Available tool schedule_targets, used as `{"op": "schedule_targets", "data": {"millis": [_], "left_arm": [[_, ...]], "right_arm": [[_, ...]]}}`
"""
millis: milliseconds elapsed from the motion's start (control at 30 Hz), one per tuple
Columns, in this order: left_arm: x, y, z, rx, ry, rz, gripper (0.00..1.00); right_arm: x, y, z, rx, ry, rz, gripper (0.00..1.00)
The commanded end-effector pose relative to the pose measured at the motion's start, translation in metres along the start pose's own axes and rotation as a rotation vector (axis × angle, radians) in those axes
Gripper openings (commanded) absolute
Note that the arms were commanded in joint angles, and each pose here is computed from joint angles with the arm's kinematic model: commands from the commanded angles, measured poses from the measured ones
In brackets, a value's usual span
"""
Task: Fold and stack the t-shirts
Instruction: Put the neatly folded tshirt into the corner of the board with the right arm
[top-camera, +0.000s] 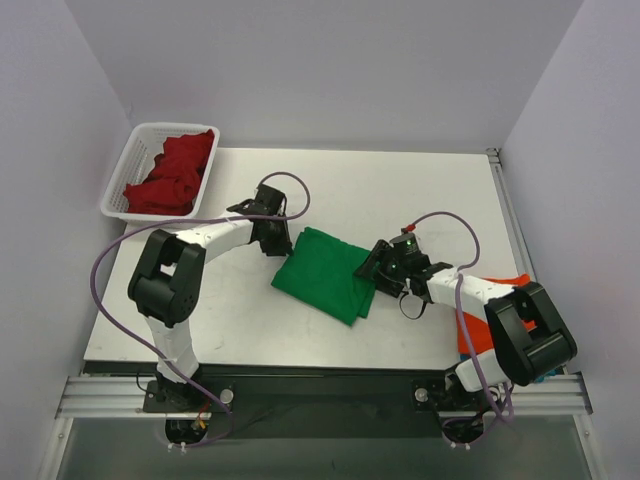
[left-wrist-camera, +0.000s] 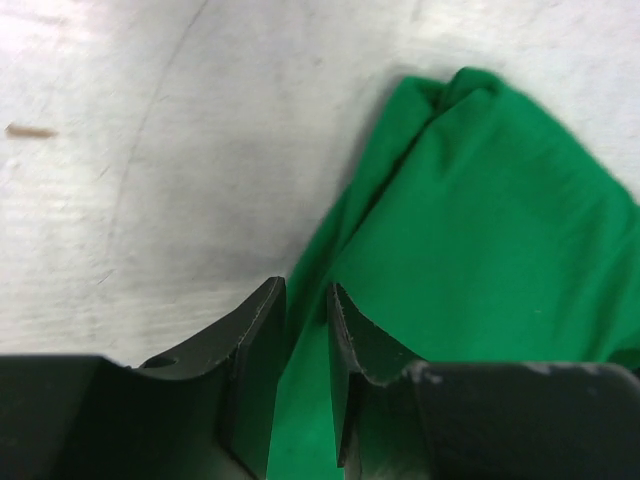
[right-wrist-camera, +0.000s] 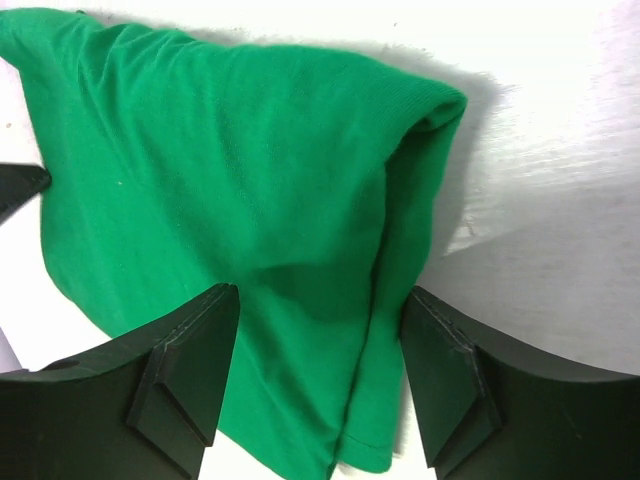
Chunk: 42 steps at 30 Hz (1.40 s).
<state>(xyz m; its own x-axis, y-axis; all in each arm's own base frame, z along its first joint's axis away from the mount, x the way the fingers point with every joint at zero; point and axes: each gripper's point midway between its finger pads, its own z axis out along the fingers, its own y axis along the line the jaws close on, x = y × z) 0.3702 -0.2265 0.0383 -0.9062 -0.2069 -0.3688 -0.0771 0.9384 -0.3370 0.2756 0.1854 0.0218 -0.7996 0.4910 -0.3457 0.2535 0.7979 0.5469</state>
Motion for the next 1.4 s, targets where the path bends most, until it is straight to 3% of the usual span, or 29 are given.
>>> {"op": "schedule_targets", "data": {"millis": [0, 133, 233, 300, 433, 467, 600, 833, 1167, 1367], "left_arm": [[0.0, 0.02, -0.009, -0.073, -0.049, -0.016, 0.34], [0.014, 0.022, 0.007, -0.075, 0.001, -0.019, 0.33], [0.017, 0.021, 0.012, -0.071, 0.0, -0.022, 0.33], [0.019, 0.016, 0.012, -0.042, 0.016, -0.021, 0.33], [0.009, 0.009, 0.004, -0.036, -0.004, -0.016, 0.33], [0.004, 0.01, 0.001, -0.048, -0.017, -0.014, 0.33], [-0.019, 0.016, -0.032, -0.113, -0.069, -0.011, 0.33], [-0.04, 0.002, -0.087, -0.045, -0.163, -0.001, 0.33], [-0.035, -0.007, -0.103, 0.018, -0.15, 0.009, 0.33], [-0.036, -0.015, -0.11, 0.052, -0.146, 0.014, 0.33]], "right_arm": [[0.03, -0.041, 0.01, 0.14, 0.071, 0.021, 0.64], [0.033, -0.036, 0.019, 0.139, 0.073, 0.006, 0.59], [0.033, -0.038, 0.025, 0.16, 0.073, 0.006, 0.5], [0.032, -0.039, 0.028, 0.17, 0.07, 0.003, 0.38], [0.027, -0.042, 0.03, 0.219, 0.06, -0.005, 0.03], [0.024, -0.042, 0.03, 0.23, 0.052, -0.001, 0.0], [0.013, -0.043, 0.02, 0.271, 0.01, -0.005, 0.0], [-0.013, -0.078, -0.02, 0.584, -0.079, -0.009, 0.0], [-0.059, -0.116, -0.089, 0.91, -0.261, 0.146, 0.0], [-0.094, -0.134, -0.125, 1.037, -0.272, 0.227, 0.0]]}}
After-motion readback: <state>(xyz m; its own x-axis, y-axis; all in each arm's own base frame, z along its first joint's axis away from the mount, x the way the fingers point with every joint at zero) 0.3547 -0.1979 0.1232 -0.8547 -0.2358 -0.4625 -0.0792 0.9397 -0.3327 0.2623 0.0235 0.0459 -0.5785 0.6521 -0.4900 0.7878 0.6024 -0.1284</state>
